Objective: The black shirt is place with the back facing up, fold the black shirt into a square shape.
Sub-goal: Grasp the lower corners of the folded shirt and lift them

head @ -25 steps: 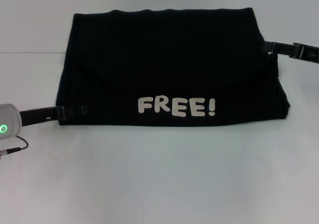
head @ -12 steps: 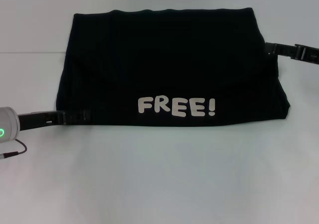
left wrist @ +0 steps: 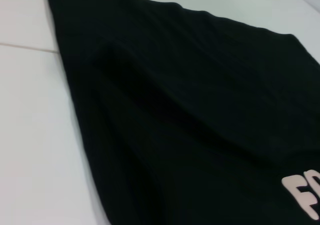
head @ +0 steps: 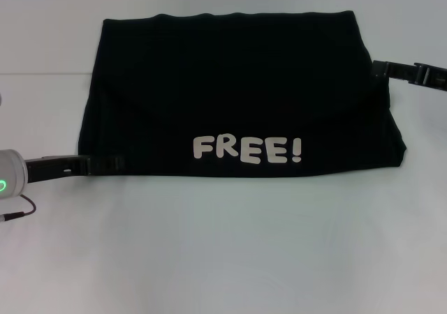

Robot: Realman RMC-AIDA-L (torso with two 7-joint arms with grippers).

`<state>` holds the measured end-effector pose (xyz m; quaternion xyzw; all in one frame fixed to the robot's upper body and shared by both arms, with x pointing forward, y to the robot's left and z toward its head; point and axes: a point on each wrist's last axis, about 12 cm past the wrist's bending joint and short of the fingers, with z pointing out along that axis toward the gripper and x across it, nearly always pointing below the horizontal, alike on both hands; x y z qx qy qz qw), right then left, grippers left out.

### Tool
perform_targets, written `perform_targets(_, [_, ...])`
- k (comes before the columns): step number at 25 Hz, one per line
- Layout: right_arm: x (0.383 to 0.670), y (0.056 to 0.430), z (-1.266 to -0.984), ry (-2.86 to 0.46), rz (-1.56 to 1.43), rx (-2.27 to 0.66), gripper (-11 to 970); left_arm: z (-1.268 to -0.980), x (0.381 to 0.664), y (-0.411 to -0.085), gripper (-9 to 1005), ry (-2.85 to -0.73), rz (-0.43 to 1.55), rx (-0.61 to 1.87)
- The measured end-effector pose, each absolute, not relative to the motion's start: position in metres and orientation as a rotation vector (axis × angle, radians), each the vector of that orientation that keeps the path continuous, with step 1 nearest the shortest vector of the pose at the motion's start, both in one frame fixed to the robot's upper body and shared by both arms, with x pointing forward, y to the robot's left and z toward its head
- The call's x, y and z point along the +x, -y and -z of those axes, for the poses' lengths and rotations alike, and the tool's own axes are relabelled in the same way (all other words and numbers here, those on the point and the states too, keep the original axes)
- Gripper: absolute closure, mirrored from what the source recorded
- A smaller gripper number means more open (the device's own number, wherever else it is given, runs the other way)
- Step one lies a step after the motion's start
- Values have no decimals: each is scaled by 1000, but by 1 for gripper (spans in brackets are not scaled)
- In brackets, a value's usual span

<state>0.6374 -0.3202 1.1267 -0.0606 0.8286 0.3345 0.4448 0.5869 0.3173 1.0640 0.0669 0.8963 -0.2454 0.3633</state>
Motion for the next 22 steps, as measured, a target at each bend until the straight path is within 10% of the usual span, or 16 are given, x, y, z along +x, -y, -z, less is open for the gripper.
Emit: perform_targets(22, [637, 320, -1127, -2051, -831, -147, 303, -1065, 591, -311, 119, -2334, 589, 278])
